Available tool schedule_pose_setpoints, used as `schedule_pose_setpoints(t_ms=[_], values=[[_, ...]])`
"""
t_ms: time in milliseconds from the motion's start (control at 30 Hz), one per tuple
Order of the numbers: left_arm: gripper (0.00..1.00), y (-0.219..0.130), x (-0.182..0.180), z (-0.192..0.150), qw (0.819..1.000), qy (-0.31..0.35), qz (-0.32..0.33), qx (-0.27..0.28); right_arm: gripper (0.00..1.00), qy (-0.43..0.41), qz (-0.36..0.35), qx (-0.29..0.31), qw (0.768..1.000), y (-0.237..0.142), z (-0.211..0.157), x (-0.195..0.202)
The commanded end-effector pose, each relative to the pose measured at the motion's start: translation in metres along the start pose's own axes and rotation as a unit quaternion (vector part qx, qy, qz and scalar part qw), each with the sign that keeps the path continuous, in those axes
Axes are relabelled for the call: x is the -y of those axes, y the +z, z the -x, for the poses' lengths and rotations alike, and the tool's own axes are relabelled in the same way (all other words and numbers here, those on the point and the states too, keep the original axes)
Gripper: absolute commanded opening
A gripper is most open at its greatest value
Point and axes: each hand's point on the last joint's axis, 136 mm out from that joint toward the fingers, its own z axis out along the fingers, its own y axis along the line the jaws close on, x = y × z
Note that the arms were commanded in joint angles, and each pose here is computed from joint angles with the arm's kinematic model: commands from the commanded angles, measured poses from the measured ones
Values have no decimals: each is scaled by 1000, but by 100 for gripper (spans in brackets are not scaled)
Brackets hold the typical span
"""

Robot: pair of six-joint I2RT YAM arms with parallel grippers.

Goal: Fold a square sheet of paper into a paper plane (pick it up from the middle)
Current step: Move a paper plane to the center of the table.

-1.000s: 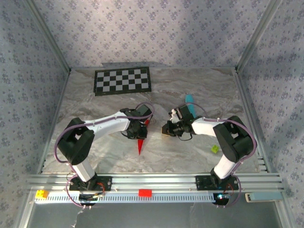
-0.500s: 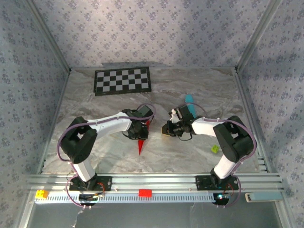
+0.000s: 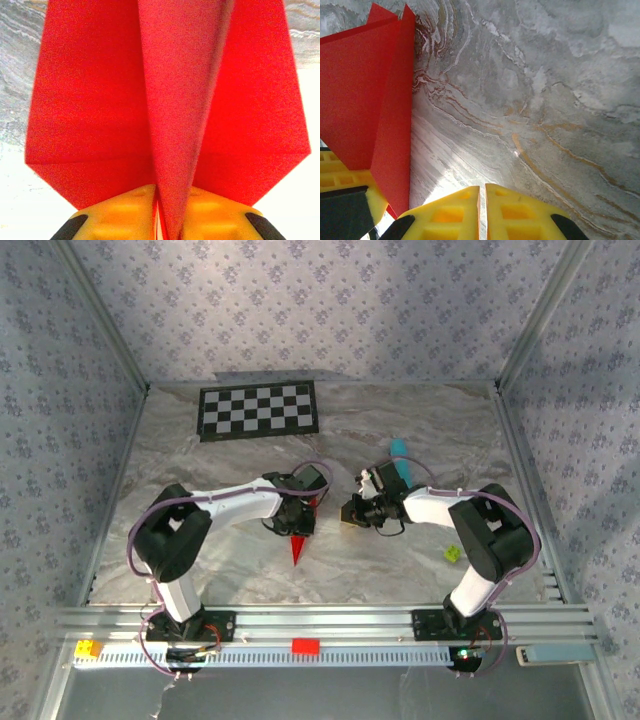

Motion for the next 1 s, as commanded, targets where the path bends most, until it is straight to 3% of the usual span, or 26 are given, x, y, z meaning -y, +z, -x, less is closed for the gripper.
schedule_pose_setpoints(t_ms=[0,633,967], values=[[17,6,-5,-1,1000,-5,20,5,12,-2,-6,2,1000,-1,3,-3],[19,34,-15,-12,999,-27,42,4,12,-13,-5,13,1000,-11,8,-10],[30,33,-5,10,997,-59,45,32,12,-23,-12,37,999,-31,18,-20]])
